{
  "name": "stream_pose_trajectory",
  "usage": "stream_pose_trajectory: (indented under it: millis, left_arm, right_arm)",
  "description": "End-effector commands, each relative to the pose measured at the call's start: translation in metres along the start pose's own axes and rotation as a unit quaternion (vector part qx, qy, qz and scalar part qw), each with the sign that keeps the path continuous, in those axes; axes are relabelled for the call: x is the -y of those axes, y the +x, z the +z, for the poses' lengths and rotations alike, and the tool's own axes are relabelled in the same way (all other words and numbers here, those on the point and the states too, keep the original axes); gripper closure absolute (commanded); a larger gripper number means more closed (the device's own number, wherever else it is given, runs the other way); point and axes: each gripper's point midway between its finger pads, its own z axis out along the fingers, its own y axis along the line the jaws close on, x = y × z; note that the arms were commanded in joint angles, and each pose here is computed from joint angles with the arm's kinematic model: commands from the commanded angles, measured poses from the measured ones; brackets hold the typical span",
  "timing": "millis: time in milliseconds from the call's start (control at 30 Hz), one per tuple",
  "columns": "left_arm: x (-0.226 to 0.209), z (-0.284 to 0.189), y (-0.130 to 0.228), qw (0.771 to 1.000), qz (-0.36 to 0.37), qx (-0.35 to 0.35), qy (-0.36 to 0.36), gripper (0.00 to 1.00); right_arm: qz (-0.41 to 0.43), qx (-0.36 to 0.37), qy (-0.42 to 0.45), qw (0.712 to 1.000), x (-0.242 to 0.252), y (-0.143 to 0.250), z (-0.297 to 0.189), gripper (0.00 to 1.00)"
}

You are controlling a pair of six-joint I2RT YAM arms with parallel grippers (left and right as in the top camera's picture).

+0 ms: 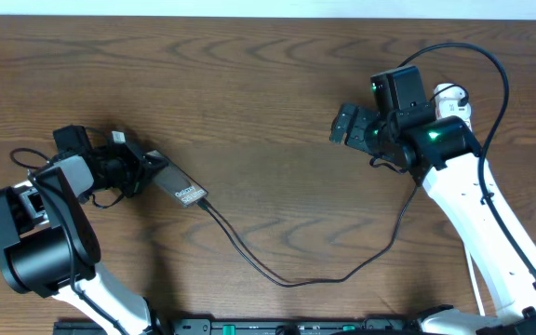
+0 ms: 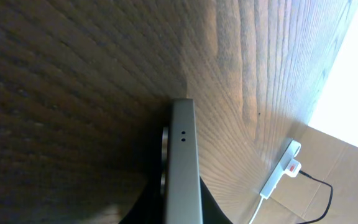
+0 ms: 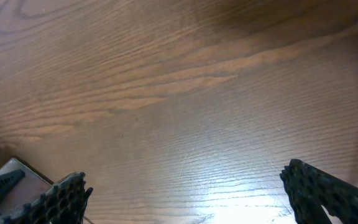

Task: Plug charger to phone and switch on socket
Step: 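Lower the phone flat onto the table with the left gripper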

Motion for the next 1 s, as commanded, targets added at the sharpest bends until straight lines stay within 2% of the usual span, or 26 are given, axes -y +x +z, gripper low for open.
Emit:
stream_pose_trajectory:
  millis: [0,33,300,433,967]
  left_arm:
    - [-0.0183,0.0017,-0.0002,0.999,-0.012,0.008,-0.043,0.90]
    - [-0.0183,0.0017,-0.0002,0.999,-0.012,0.008,-0.043,0.85]
    - [-0.0190,0.0016,0.0011,0.999,-0.015,0.006,-0.044,0.84]
    - [-0.0190,0.0016,0.0011,0.999,-0.015,0.006,-0.044,0.71]
    - [-0.0207,0.0015,0.0045,0.999,-0.021,0.000,-0.048,0.64]
  right_arm:
    - [0.006,0.013,0.001,1.000,0.0006,-0.0054,-0.0067,0.01]
    - [0.006,0.013,0.001,1.000,0.0006,-0.0054,-0.0067,0.01]
    - [0.006,0.013,0.001,1.000,0.0007,-0.0054,-0.0067,0.01]
    - [0.006,0.013,0.001,1.000,0.0007,-0.0053,-0.0067,0.01]
    - [0.006,0.014,0.005,1.000,0.0022,-0.0054,-0.0067,0.01]
